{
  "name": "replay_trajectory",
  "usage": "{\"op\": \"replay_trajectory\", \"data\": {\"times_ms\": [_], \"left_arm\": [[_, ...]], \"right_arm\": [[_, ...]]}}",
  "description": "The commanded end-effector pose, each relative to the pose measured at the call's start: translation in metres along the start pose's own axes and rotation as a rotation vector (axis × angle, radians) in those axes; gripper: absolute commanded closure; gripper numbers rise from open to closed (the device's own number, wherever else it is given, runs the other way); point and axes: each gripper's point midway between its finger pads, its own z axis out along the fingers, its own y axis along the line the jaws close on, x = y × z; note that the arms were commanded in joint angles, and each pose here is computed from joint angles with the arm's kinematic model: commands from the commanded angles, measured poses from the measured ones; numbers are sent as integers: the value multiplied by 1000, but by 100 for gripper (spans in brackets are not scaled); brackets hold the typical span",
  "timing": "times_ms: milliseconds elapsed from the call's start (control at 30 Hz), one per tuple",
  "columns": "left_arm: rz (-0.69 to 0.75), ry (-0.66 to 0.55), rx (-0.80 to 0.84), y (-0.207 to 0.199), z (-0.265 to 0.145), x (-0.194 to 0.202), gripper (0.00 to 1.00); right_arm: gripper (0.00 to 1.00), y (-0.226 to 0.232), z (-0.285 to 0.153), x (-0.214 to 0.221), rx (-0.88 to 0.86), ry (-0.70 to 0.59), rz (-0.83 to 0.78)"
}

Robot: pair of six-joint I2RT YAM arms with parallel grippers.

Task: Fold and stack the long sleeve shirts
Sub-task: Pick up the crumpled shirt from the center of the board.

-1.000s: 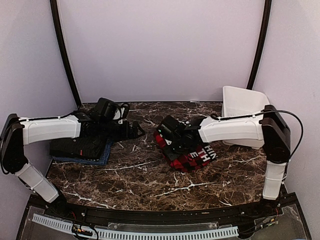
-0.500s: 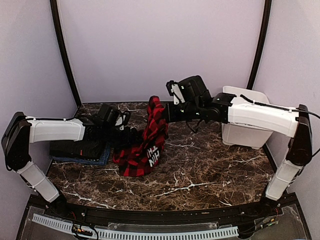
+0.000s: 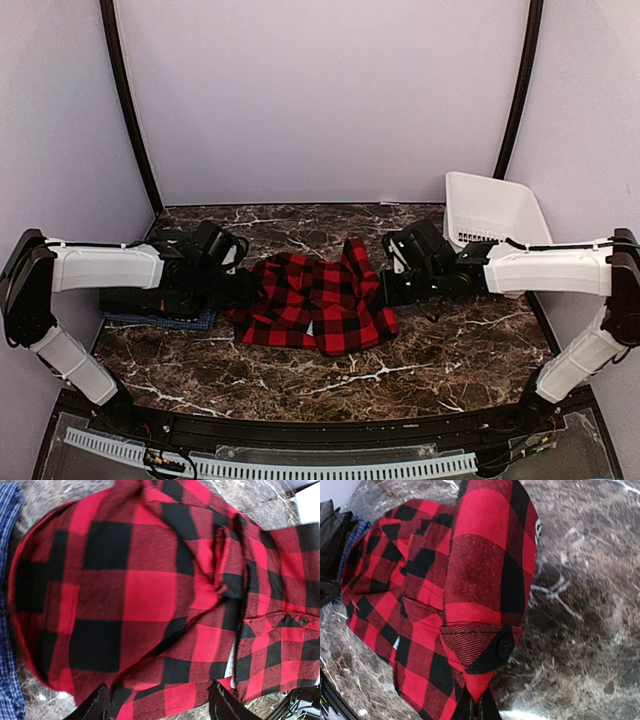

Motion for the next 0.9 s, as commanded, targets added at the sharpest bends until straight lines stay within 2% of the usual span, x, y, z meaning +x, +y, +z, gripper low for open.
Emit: {"op": "replay_trajectory", "data": {"times_ms": [0,167,233,300,433,533,700,867], "left_arm": [[-41,-7,-61,20,-13,9,35],[-70,-2,-92,32,-16,19,35],[-74,2,-90,33,-16,21,35],[-78,16,-87,33,-15,25,37],[-91,41,-80,35,-13,33,42],[-96,50,-90,37,-14,40,43],[-102,58,-88,34,-12,47,44],[-106,32,-43,16,-10,39,46]], "right_arm": [[100,-5,-12,29,-33,36,29],[98,25,-17,84,-148,172,-96],[90,39,-23,100,-178,202,-159],[77,38,-28,105,-153,216,-187],[45,20,-47,79,-30,134,-199],[30,15,-62,54,36,78,-218],[21,20,-60,21,106,21,-287],[19,54,-34,-17,34,-44,-357]]}}
